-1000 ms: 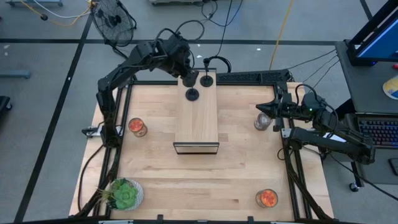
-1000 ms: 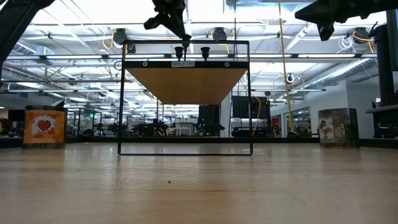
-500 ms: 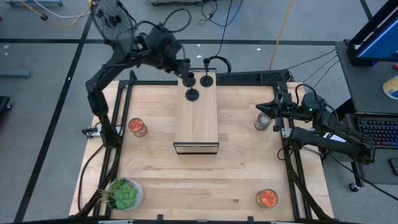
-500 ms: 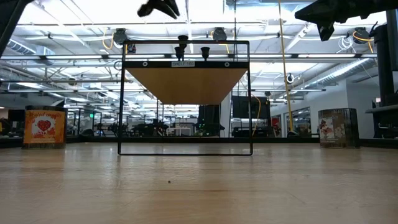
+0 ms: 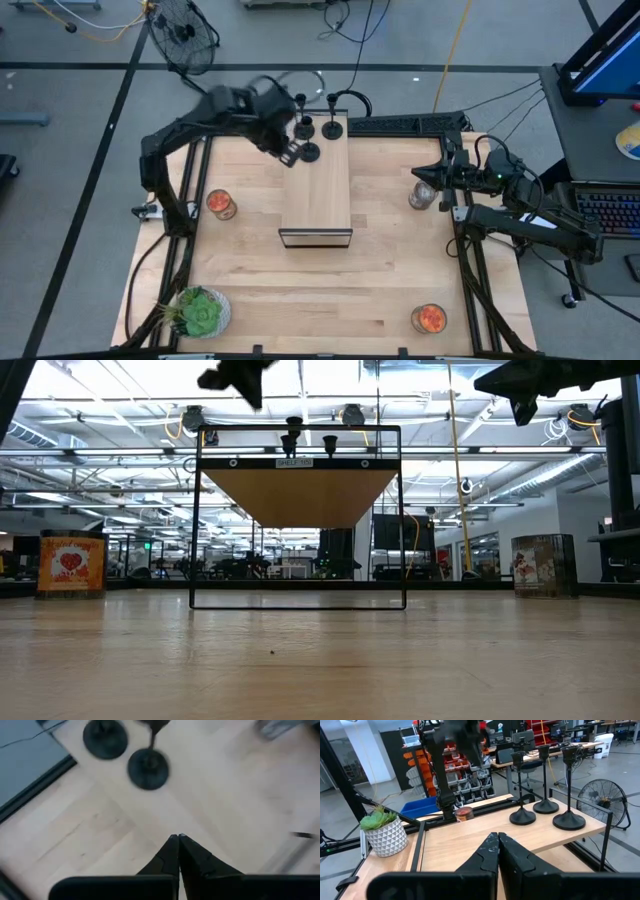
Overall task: Pick & Place candle stick holders
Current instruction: Put the black candle holder on the shelf
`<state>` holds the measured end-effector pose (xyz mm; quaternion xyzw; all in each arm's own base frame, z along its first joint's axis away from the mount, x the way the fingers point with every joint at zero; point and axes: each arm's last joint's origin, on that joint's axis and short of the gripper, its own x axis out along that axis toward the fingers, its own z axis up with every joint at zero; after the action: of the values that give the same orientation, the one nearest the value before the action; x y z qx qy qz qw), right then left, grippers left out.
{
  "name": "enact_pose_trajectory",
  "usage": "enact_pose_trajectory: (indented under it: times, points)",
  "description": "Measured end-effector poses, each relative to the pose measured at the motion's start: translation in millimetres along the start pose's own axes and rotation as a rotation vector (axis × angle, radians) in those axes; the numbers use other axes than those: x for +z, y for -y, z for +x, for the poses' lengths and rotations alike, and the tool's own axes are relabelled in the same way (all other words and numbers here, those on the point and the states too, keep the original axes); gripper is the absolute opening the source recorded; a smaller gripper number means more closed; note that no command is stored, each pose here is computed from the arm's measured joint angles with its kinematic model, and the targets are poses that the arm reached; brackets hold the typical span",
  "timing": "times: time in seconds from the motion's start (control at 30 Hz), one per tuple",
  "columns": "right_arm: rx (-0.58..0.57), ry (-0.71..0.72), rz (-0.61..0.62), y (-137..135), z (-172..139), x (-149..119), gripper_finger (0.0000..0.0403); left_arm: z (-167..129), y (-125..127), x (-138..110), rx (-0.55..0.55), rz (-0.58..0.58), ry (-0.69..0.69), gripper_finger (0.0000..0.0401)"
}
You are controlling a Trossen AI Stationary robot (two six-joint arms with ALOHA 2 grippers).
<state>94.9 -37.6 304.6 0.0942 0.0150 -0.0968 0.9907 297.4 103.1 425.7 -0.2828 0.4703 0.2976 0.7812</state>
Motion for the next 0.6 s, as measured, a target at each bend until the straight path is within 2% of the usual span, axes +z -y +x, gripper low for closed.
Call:
enact_pose_trajectory:
  times: [0.2,0.37,0.5,0.6]
  points:
    - [-0.001,-0.005,0.001,0,0,0,0.0,41,4,-2,0.062,0.016,-0.015,0.0021]
    - [-0.001,-0.007,0.001,0,0,-1,0.0,67,7,3,0.04,0.024,0.045,0.0005]
    - [-0.001,-0.007,0.001,0,0,-1,0.0,82,5,-2,0.02,-0.006,-0.008,0.0014]
    - [-0.001,-0.006,0.001,0,0,-1,0.0,94,5,-9,0.045,-0.021,-0.053,0.0018]
